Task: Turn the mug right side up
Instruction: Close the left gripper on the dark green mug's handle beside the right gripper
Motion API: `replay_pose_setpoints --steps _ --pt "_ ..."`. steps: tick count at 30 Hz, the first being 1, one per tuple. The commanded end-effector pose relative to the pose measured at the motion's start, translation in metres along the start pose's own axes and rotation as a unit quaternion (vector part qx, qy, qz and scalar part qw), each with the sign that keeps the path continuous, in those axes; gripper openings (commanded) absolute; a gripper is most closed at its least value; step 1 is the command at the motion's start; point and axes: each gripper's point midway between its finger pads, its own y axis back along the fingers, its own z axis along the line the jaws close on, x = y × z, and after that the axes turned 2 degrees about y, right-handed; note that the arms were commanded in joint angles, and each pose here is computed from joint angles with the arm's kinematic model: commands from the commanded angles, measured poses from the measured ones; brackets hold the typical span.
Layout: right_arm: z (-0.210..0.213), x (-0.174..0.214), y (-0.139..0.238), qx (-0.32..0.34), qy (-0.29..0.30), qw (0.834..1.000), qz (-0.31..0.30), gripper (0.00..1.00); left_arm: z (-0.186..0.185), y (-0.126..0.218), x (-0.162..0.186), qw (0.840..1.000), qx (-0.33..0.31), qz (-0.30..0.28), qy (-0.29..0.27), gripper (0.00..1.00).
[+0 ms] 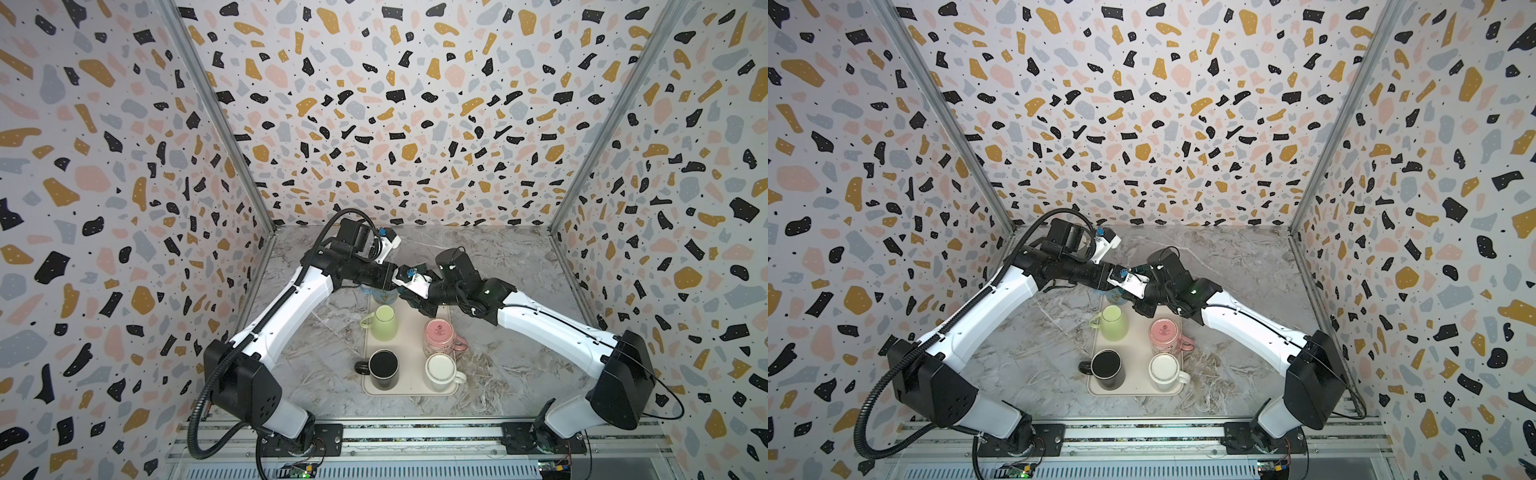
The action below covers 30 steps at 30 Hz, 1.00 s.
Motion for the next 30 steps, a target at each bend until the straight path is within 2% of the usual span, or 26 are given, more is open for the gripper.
replay_pose_setpoints --steps 1,8,10,30 --pt "-0.007 -0.039 0.027 0.039 0.054 0.996 -0.053 0.0 -0.002 0.002 0.002 1.0 -0.002 0.003 -0.011 0.36" --pt "-0.007 -0.039 0.028 0.048 0.063 0.995 -0.056 0.0 -0.008 0.001 0.004 1.0 0.017 0.005 -0.007 0.22" --pt "-0.008 -0.038 0.028 0.052 0.065 0.995 -0.055 0.0 -0.01 0.0 0.005 1.0 0.025 0.007 -0.006 0.21" --pt "-0.016 -0.044 0.036 0.087 0.084 0.99 -0.074 0.0 -0.021 -0.012 0.026 0.998 0.049 0.037 0.001 0.22"
